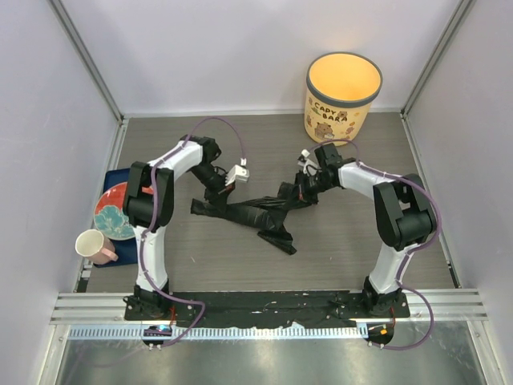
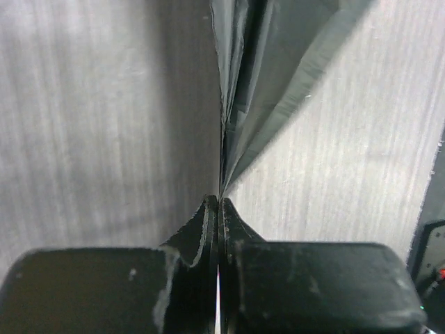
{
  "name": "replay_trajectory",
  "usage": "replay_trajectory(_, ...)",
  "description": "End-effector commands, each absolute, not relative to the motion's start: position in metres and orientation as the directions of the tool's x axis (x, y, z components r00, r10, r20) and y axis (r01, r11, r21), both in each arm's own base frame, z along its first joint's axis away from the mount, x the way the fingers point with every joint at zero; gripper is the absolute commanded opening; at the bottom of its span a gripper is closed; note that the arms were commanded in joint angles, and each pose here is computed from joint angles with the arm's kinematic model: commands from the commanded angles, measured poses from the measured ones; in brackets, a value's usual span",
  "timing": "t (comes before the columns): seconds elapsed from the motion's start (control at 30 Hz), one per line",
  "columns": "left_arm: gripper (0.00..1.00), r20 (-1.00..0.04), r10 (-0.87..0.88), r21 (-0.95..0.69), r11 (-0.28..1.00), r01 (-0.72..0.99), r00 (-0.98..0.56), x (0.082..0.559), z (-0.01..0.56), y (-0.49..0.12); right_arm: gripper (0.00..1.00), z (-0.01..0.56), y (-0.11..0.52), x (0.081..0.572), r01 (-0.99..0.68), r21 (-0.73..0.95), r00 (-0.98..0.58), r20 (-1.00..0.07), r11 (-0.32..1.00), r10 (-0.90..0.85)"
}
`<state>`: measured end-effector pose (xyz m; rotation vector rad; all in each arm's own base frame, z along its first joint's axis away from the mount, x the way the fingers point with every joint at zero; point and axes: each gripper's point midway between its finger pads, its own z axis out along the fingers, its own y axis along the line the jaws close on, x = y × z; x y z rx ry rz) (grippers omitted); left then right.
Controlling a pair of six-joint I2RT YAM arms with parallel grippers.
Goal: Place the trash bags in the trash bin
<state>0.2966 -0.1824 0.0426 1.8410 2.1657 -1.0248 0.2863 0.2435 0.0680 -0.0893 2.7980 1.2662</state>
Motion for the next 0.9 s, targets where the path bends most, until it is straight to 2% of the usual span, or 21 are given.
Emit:
replay_trajectory(0.0,0.00,-0.505,0.838,-0.298,0.052,0.953,-0.204,0.330,0.043,-0.170,0.01,0.088,0.243,0.302,-0.163,0.765,-0.985,-0.164,0.623,-0.057)
replay_trajectory(0.13,0.01,-0.568,0.795,-0.200,0.119,0.973,-0.214,0.355,0.054,-0.174,0.01,0.102,0.259,0.310,-0.173,0.808,-0.983,-0.178,0.563,-0.047)
replay_trajectory(0.17,0.09,-0.589,0.781,-0.175,0.128,0.976,-0.208,0.355,0.063,-0.175,0.01,0.105,0.260,0.311,-0.172,0.813,-0.983,-0.178,0.556,-0.044)
replay_trajectory(0.2,0.24,-0.619,0.762,-0.132,0.137,0.982,-0.190,0.364,0.070,-0.177,0.01,0.106,0.261,0.312,-0.169,0.818,-0.984,-0.175,0.550,-0.043)
replay_trajectory(0.23,0.44,-0.641,0.744,-0.120,0.147,0.982,-0.189,0.365,0.078,-0.176,0.01,0.107,0.262,0.312,-0.162,0.822,-0.985,-0.170,0.546,-0.037)
replay_trajectory(0.27,0.49,-0.689,0.701,-0.126,0.135,0.983,-0.185,0.359,0.088,-0.182,0.01,0.108,0.262,0.313,-0.159,0.823,-0.985,-0.170,0.545,-0.032)
replay_trajectory(0.33,0.59,-0.764,0.634,-0.031,0.146,0.989,-0.118,0.365,0.123,-0.189,0.01,0.109,0.264,0.316,-0.161,0.827,-0.984,-0.177,0.538,-0.023)
replay_trajectory(0.47,0.68,-0.841,0.541,0.073,0.070,0.995,0.023,0.336,0.150,-0.202,0.01,0.107,0.265,0.319,-0.143,0.829,-0.986,-0.167,0.540,-0.005)
replay_trajectory(0.63,0.71,-0.833,0.522,0.222,0.012,0.975,0.183,0.307,0.155,-0.240,0.01,0.106,0.266,0.319,-0.127,0.835,-0.988,-0.157,0.536,0.010)
replay_trajectory(0.87,0.72,-0.825,0.535,0.266,0.079,0.961,0.184,0.304,0.123,-0.284,0.01,0.110,0.267,0.317,-0.110,0.854,-0.991,-0.135,0.508,0.013)
